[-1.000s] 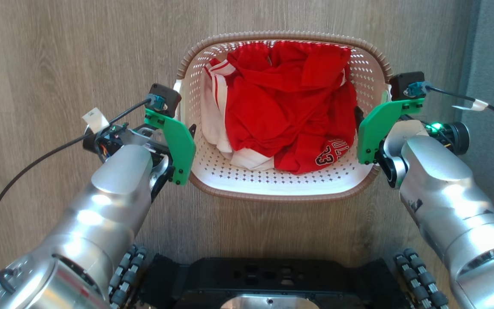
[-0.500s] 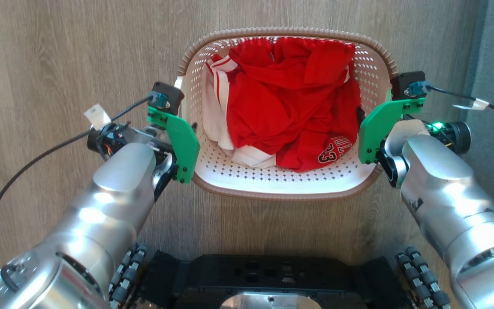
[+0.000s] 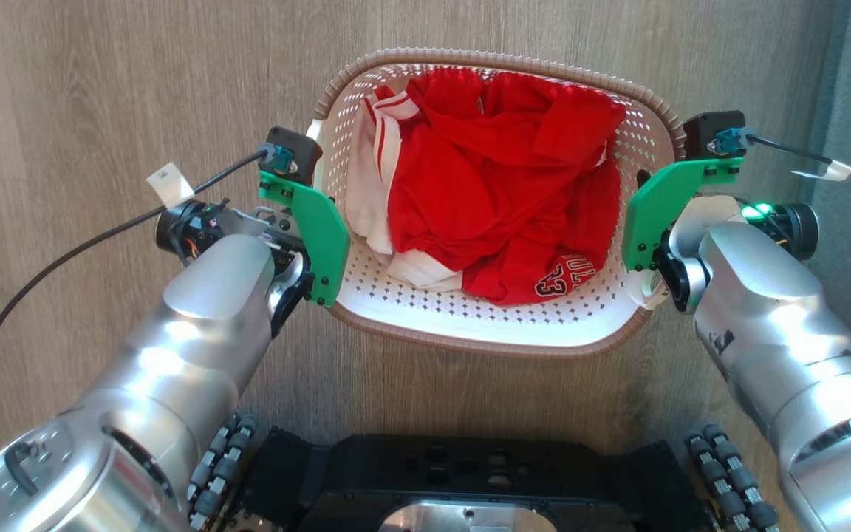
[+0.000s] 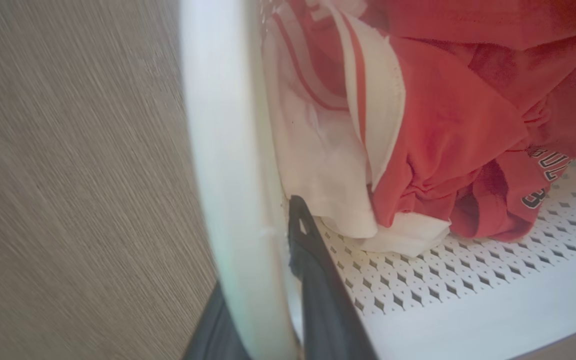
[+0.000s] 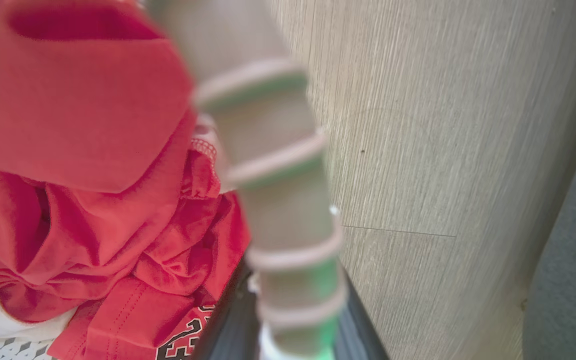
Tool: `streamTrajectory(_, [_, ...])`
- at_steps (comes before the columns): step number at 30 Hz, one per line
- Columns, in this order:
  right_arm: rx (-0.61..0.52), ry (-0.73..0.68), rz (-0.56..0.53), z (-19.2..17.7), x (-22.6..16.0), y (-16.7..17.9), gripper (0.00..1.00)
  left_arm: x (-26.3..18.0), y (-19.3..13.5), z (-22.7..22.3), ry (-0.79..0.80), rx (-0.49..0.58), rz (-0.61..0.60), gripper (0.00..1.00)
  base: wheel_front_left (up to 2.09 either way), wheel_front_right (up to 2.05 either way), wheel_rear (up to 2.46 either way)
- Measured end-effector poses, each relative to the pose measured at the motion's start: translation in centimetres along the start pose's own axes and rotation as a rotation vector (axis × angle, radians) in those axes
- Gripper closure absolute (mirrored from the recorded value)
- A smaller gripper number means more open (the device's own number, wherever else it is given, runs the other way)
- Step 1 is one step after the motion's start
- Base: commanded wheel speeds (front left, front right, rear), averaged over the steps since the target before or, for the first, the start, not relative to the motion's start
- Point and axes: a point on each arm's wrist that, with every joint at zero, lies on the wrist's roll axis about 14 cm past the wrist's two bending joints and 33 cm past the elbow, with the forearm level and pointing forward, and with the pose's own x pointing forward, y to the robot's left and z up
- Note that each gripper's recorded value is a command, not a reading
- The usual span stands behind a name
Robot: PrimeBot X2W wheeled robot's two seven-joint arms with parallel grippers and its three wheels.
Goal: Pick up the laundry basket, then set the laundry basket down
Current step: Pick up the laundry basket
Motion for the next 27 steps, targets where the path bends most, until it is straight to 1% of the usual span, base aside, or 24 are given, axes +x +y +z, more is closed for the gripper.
streamTrajectory(5, [-0.025, 0.000, 0.008, 0.1, 0.0, 0.3, 1.00, -0.2, -0.3, -0.5, 0.024, 0.006, -0.013, 1.00, 0.00, 0.00, 0.00])
streamTrajectory(16, [-0.148, 0.056, 0.035, 0.4, -0.3, 1.6, 1.00, -1.5, -1.1, -1.7, 0.113, 0.033, -0.044, 1.00, 0.00, 0.00, 0.00])
streamTrajectory(27, [-0.257, 0.124, 0.027, 1.6, -1.8, 2.1, 1.00, -3.9, -2.6, -2.6, 0.182, 0.013, -0.077, 1.00, 0.00, 0.00, 0.00])
